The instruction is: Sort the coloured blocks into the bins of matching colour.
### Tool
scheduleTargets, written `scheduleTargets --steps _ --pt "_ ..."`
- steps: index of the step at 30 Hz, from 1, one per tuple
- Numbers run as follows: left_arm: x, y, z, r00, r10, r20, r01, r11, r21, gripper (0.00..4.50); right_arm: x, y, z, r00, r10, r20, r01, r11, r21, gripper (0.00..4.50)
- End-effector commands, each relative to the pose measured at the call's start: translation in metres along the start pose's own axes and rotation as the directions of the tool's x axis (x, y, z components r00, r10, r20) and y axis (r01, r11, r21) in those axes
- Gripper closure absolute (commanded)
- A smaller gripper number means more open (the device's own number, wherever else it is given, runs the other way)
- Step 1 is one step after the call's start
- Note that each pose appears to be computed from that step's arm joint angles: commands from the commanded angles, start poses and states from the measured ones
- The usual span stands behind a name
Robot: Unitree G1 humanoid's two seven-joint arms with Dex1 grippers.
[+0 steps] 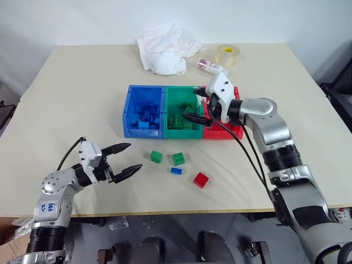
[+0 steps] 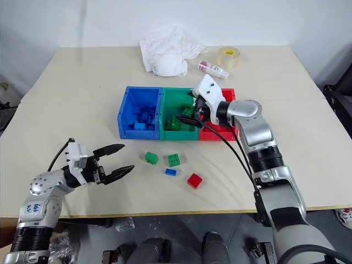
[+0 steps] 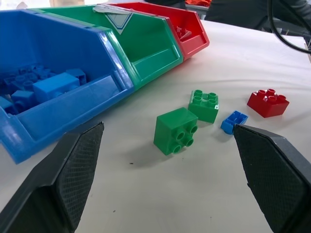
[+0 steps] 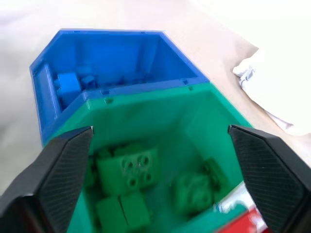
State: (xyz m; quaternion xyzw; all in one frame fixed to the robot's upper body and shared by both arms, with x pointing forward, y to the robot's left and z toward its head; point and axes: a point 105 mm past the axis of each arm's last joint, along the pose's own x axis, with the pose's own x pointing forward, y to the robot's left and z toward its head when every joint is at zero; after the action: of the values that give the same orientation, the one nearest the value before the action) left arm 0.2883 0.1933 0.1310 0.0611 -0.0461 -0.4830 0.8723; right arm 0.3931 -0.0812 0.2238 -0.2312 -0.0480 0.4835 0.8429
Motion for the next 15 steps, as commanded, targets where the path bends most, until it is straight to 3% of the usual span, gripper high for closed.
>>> scheduleTargets --steps 1,7,15 --pt "-0.002 0.002 0.006 1.0 -0.014 0.01 0.014 1.0 0.019 0.0 -0.024 0.014 0.013 0.998 0.065 0.027 -0.064 0.997 -0.03 0.02" --pt "-0.002 0.005 0.005 0.998 -0.056 -0.008 0.056 0.998 0.014 0.0 -0.095 0.074 -0.007 0.956 0.282 -0.077 -0.277 0.958 0.068 0.02" --pt "-0.01 0.013 0.005 0.997 -0.076 -0.032 0.077 0.997 0.02 0.0 -0.169 0.102 -0.047 0.886 0.328 -0.329 -0.264 0.938 0.224 0.02"
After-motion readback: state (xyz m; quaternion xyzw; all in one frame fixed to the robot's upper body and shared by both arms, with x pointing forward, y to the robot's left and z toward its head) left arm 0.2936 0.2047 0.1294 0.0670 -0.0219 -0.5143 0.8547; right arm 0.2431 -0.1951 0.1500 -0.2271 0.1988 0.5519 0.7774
